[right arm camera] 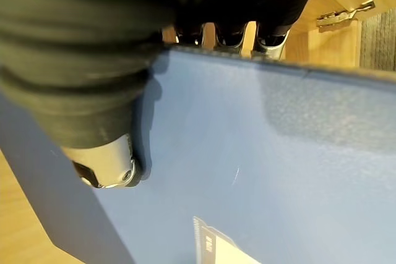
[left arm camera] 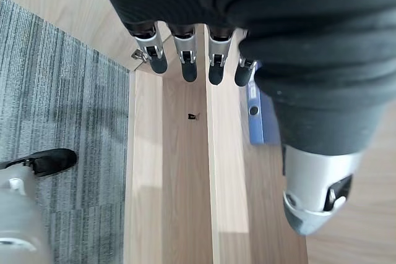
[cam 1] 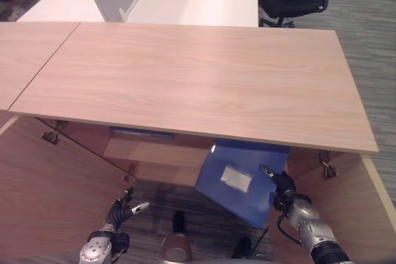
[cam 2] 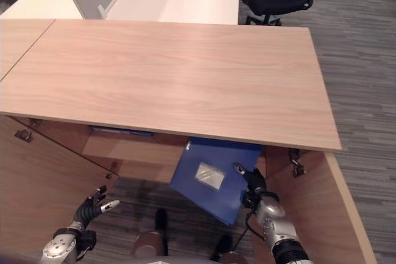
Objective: Put the empty folder in the office cabinet
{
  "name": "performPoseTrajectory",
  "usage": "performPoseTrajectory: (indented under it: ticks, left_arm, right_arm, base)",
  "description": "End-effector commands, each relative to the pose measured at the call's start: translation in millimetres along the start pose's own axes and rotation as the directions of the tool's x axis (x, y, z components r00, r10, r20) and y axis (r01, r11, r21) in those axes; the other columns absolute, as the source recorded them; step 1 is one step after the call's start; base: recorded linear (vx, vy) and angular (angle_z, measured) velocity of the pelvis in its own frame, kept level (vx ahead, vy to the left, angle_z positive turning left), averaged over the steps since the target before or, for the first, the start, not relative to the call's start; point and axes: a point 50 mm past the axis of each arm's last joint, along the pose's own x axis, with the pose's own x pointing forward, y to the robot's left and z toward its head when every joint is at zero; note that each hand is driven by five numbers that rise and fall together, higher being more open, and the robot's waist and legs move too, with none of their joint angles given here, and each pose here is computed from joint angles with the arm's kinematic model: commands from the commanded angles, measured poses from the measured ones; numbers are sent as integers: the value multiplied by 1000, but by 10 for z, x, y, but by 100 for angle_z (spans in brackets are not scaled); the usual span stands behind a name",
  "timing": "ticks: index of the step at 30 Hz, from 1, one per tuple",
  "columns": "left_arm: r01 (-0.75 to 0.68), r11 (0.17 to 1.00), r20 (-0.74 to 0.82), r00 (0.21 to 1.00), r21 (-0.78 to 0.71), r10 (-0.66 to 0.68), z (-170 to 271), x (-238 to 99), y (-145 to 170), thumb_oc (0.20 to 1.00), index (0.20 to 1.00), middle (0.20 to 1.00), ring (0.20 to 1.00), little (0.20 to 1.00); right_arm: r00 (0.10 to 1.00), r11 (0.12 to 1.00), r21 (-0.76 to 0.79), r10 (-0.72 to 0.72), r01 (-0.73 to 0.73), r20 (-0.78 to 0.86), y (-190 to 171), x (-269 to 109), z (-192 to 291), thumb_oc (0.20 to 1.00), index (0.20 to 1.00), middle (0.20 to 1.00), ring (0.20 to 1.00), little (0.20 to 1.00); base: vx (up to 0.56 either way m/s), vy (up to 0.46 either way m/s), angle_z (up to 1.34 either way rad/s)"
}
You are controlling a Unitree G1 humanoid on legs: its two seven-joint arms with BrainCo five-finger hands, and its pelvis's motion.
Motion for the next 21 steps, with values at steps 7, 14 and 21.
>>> performPoseTrajectory:
  ticks: [7, 14, 21]
  left_arm:
    - [-16, 995, 116, 993, 102, 4, 265, -78, 194, 1000, 1000, 1000, 1000, 1000]
    - [-1, 993, 135, 991, 119, -16, 336, -63, 191, 1000, 1000, 1000, 1000, 1000]
    - [26, 992, 229, 972, 120, -53, 590, 49, 80, 1000, 1000, 1000, 1000, 1000]
  right_arm:
    - [973, 967, 209, 105, -148, 205, 313, 80, 393, 200, 200, 200, 200, 200]
    - [933, 873, 422, 95, -246, 347, 489, 107, 690, 200, 200, 200, 200, 200]
    - [782, 686, 547, 52, -480, 621, 838, 54, 1473, 200, 200, 200, 200, 200]
  base:
    - [30, 168, -2]
    - [-81, 57, -8]
    - [-207, 56, -4]
